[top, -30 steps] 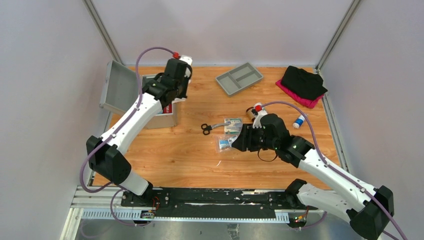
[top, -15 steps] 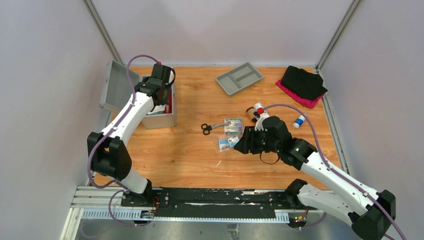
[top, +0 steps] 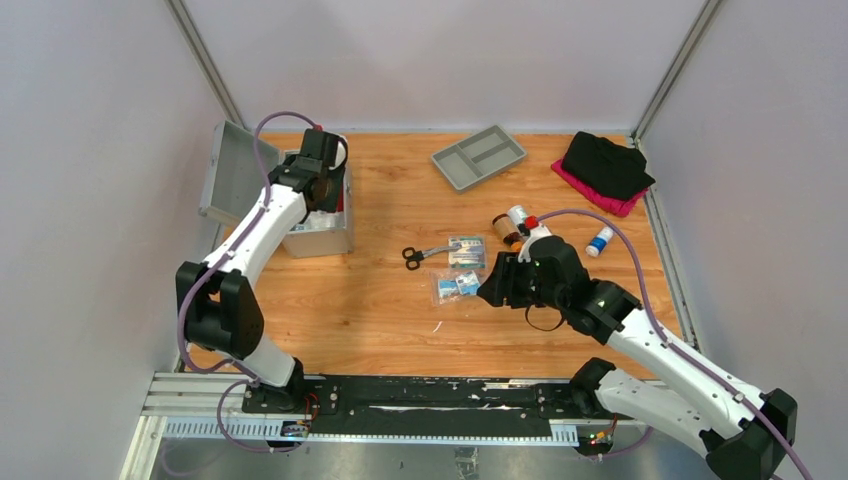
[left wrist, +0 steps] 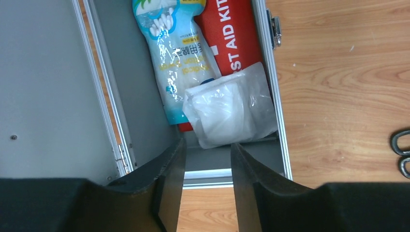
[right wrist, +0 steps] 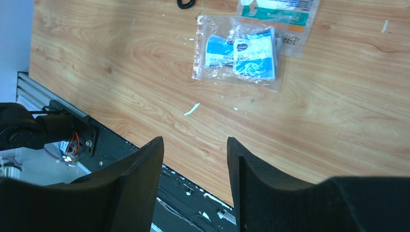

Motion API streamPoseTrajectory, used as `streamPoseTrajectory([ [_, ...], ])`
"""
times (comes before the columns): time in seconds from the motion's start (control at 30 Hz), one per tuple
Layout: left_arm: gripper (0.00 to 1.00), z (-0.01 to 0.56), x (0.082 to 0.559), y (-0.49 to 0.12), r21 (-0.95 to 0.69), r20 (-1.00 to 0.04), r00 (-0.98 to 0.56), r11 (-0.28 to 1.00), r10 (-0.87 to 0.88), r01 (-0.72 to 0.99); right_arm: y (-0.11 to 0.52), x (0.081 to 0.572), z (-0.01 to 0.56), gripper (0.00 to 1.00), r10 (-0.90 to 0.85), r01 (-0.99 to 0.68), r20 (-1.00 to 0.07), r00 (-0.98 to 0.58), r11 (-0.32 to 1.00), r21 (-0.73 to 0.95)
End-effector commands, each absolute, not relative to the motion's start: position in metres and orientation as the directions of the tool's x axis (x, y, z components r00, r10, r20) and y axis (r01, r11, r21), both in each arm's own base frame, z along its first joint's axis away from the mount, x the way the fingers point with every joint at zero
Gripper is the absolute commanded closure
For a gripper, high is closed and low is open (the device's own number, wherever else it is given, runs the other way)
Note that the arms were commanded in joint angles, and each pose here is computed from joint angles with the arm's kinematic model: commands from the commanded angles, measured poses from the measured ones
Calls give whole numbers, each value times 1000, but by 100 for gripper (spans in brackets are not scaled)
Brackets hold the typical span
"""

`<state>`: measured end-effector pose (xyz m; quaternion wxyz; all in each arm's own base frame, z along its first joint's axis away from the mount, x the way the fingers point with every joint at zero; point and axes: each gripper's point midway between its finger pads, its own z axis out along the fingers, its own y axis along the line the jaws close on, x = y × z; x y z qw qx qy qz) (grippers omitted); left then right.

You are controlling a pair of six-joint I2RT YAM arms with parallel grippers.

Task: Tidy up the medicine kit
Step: Place the medical item at the medicine box, then pick up the medical item at the center of the board.

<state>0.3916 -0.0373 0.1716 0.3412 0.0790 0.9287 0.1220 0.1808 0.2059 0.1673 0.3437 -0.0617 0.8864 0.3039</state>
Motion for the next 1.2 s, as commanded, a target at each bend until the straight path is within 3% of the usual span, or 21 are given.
streamPoseTrajectory([
  [0.0, 54, 194, 387, -43, 230, -687, -697, 971, 206, 61, 187, 185, 154, 44, 105, -246, -640, -761, 866, 435],
  [0.37, 45, 230, 349, -93, -68, -852, -519, 973, 58, 222, 174, 205, 115, 36, 36, -178, -533, -846, 922, 345],
  [0.6, 42, 241, 316, -95, -102, -916, -401, 957, 16, 271, 196, 235, 99, 35, -53, -270, -490, -870, 883, 384],
  [1.17, 41, 237, 312, -98, -60, -907, -416, 956, 68, 288, 213, 273, 46, 37, -178, -303, -315, -932, 861, 409],
])
